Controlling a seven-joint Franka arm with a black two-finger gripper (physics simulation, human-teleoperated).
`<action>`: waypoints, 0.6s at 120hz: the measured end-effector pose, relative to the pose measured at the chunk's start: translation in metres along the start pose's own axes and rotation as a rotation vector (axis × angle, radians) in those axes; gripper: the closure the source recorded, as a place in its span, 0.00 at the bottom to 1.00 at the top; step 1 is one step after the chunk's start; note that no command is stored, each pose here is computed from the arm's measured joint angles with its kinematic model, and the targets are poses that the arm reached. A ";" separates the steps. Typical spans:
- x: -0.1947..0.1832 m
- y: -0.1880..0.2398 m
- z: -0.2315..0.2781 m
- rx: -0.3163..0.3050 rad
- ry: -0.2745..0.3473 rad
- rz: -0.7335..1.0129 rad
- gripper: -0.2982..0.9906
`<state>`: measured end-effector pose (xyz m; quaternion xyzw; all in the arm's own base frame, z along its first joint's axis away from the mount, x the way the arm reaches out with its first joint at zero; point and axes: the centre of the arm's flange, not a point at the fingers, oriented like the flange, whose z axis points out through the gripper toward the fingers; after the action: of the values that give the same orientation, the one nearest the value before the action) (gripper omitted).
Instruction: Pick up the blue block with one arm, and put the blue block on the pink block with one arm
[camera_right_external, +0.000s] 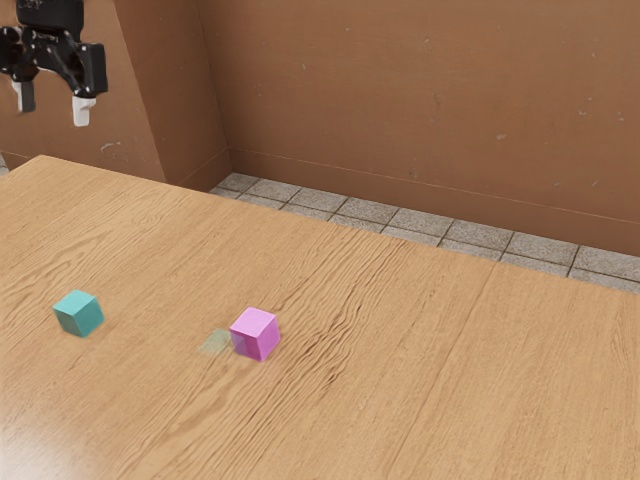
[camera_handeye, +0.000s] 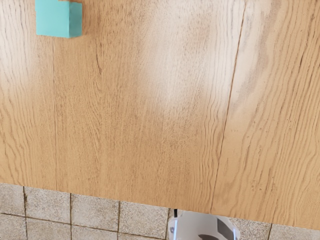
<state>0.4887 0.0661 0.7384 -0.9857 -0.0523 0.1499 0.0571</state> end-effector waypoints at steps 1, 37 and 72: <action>0.002 0.000 -0.001 0.002 0.013 0.001 0.23; 0.033 0.001 0.011 0.043 0.217 0.020 0.23; 0.073 -0.001 0.141 0.065 0.165 0.042 0.23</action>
<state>0.5153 0.0897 0.5841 -0.9932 -0.0216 0.0708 0.0902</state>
